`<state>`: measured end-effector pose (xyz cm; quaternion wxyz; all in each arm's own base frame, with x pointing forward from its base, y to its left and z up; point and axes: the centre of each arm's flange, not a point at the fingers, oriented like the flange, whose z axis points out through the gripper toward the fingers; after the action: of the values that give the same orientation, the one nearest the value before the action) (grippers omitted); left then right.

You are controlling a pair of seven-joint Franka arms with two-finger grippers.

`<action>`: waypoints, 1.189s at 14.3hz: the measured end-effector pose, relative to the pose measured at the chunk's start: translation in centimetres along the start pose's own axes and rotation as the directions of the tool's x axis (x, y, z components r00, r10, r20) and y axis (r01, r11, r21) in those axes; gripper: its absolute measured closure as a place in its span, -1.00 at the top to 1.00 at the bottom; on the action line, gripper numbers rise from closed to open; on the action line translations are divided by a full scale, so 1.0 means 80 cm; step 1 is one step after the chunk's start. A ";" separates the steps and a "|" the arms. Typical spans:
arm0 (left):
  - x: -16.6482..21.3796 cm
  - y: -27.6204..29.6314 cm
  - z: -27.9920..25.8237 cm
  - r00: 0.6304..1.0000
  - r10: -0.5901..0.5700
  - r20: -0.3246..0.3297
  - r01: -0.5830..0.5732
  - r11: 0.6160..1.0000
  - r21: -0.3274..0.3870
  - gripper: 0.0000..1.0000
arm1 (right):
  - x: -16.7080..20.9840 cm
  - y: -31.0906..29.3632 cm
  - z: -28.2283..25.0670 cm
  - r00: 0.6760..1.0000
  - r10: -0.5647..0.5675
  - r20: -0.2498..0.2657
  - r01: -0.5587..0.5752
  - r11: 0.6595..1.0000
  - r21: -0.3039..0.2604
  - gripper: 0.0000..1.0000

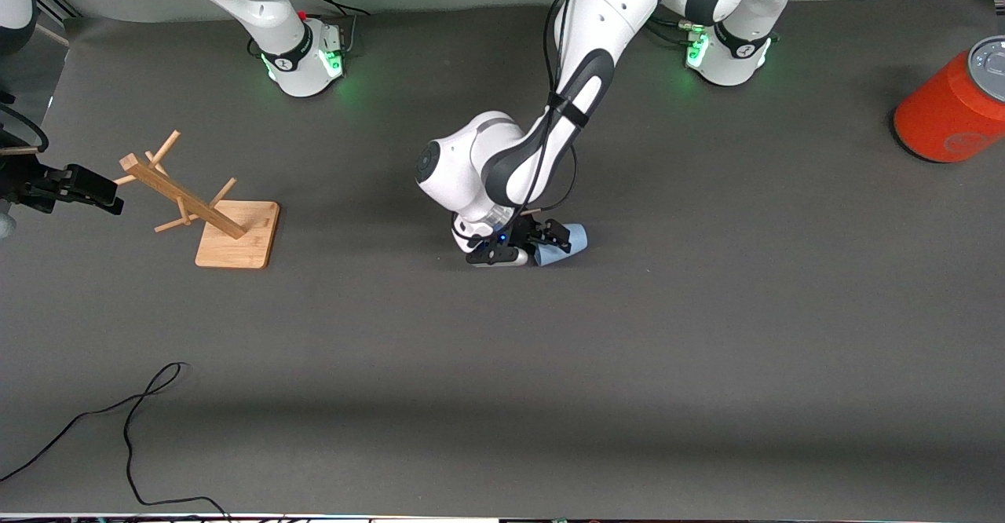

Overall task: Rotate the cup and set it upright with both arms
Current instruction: 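Reach the left gripper to the cup rim while the right gripper retracts, then grasp the cup rim with the left gripper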

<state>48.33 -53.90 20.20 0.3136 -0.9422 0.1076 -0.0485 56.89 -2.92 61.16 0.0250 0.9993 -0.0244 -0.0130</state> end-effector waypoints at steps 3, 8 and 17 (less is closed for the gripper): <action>0.002 -0.002 0.004 0.995 0.103 -0.008 -0.103 0.995 0.020 0.60 | -0.008 -0.012 0.001 1.000 -0.019 -0.004 0.019 1.000 0.002 1.00; 0.004 -0.007 0.006 0.983 0.182 0.000 -0.182 0.983 0.029 -0.53 | -0.019 -0.014 0.000 1.000 -0.022 -0.014 0.022 1.000 0.004 1.00; 0.063 -0.306 -0.102 0.977 -0.073 0.201 0.096 0.989 -0.110 -0.84 | -0.019 0.009 0.003 1.000 0.021 -0.007 -0.021 0.996 0.091 1.00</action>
<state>56.16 -40.72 41.58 0.2635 -0.9631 0.0385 0.0381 55.31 -3.58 60.98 -0.0203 0.9991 -0.0353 -0.0075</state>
